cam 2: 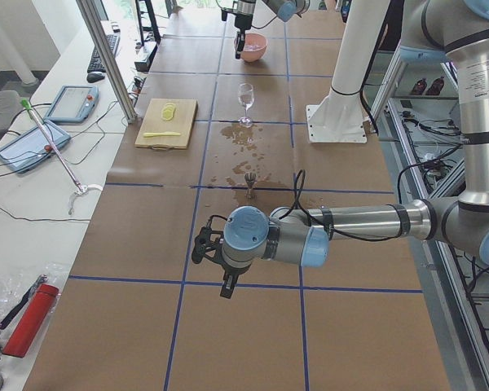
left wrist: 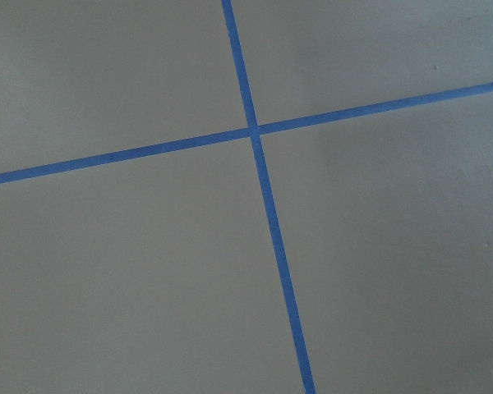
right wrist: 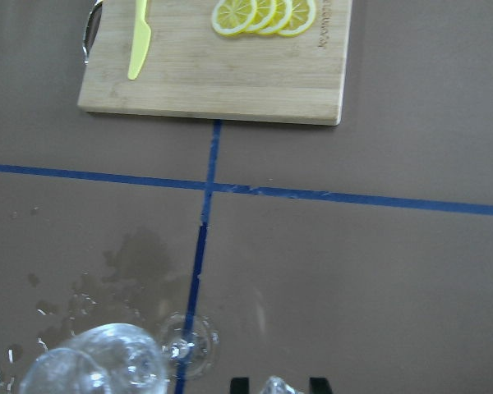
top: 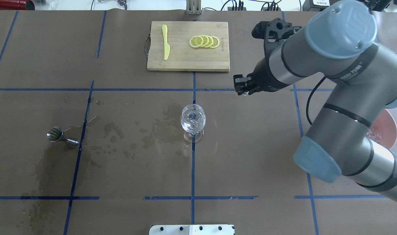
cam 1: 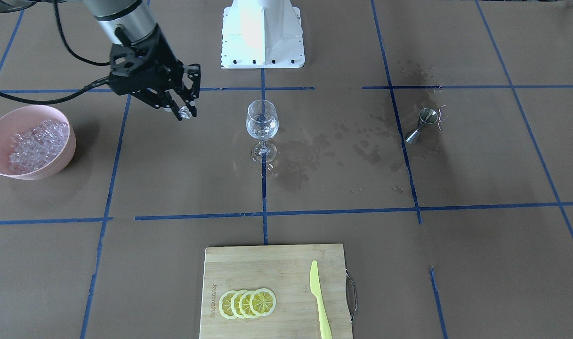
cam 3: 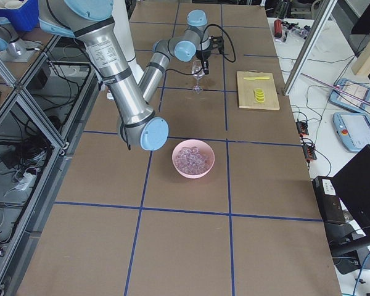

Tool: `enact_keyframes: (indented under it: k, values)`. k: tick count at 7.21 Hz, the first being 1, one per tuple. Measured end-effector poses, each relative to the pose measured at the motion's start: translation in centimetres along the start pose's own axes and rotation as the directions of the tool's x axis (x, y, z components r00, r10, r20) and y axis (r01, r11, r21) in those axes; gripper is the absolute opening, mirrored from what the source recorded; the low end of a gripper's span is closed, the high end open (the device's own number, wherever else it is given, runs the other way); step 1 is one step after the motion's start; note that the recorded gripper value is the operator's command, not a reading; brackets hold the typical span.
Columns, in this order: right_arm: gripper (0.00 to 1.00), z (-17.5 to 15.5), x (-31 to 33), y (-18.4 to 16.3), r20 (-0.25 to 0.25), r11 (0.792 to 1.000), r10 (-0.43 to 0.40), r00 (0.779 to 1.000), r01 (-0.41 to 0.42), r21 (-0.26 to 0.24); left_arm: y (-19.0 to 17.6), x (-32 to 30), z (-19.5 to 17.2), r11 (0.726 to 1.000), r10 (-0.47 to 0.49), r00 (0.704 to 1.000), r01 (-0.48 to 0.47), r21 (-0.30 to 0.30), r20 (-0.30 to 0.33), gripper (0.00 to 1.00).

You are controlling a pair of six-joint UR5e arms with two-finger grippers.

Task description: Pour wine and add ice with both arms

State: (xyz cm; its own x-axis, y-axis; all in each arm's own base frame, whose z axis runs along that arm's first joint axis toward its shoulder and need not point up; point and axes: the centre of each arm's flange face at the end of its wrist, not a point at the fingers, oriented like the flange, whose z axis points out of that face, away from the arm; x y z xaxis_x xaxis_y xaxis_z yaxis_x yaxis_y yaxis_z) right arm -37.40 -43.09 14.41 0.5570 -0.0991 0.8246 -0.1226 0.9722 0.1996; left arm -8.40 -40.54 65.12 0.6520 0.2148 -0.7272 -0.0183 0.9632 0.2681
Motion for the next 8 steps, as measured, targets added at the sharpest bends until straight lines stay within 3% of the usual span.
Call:
enact_keyframes:
  k: [3, 7, 8]
  values:
    - [0.0, 3.0, -9.7, 2.8, -0.066, 0.998, 0.053, 0.996, -0.051, 0.021, 0.0, 0.0, 0.0, 1.0, 0.0, 1.0, 0.0, 0.0, 0.0, 1.0]
    - [0.0, 5.7, -12.5, 4.7, -0.107, 0.999, 0.04, 0.994, -0.038, 0.023, 0.1, 0.0, 0.1, 1.0, 0.0, 1.0, 0.0, -0.002, 0.0, 1.0]
    - [0.59, 5.7, -12.6, 4.8, -0.107, 0.999, 0.039, 0.994, -0.037, 0.023, 0.1, -0.1, 0.1, 1.0, 0.0, 1.0, 0.0, -0.003, -0.001, 1.0]
